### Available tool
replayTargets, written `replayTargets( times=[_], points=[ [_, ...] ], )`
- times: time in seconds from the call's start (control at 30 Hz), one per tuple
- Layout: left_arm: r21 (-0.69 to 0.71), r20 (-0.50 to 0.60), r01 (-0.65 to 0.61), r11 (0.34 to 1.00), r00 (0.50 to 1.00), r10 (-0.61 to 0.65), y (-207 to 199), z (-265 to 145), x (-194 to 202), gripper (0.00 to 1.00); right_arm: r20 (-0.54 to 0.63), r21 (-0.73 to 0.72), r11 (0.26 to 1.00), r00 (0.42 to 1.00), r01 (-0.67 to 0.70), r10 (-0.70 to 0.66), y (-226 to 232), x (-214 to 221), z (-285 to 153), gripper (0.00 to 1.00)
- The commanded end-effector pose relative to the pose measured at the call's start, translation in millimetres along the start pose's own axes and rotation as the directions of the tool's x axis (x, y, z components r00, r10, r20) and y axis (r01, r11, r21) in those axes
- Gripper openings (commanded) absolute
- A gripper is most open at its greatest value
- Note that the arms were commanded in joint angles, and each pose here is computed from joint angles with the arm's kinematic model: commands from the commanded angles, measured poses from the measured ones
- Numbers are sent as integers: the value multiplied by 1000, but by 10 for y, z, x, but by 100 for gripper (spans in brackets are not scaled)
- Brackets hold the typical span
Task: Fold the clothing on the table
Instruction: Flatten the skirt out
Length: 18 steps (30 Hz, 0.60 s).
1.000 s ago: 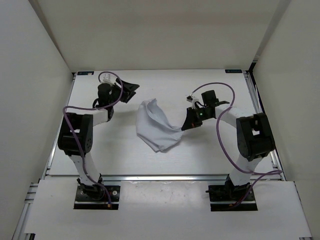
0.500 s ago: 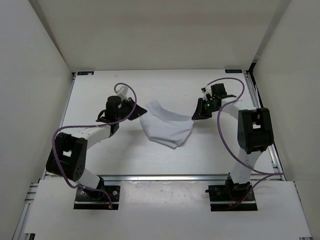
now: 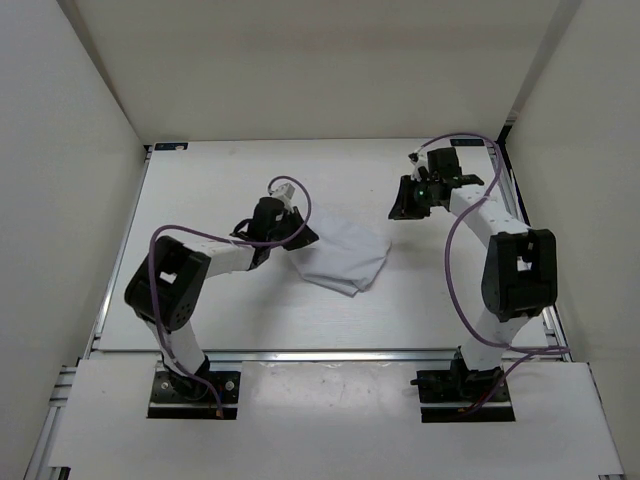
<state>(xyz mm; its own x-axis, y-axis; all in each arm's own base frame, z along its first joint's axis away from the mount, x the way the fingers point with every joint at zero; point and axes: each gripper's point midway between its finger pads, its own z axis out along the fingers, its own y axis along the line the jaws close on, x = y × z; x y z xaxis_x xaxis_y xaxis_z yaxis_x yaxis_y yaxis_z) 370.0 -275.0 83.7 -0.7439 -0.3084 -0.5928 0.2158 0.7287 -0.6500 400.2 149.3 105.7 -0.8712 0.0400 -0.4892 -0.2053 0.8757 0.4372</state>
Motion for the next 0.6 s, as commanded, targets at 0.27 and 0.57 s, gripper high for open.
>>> replayTargets(
  times=[0.27, 0.57],
  points=[
    [-366, -170, -229, 902, 969, 177, 287, -17, 408, 0, 22, -84, 996, 999, -25, 27, 233, 108, -402, 25],
    [-365, -365, -241, 899, 926, 100, 425, -469, 939, 0, -79, -69, 987, 987, -147, 141, 175, 587, -334, 24]
  ],
)
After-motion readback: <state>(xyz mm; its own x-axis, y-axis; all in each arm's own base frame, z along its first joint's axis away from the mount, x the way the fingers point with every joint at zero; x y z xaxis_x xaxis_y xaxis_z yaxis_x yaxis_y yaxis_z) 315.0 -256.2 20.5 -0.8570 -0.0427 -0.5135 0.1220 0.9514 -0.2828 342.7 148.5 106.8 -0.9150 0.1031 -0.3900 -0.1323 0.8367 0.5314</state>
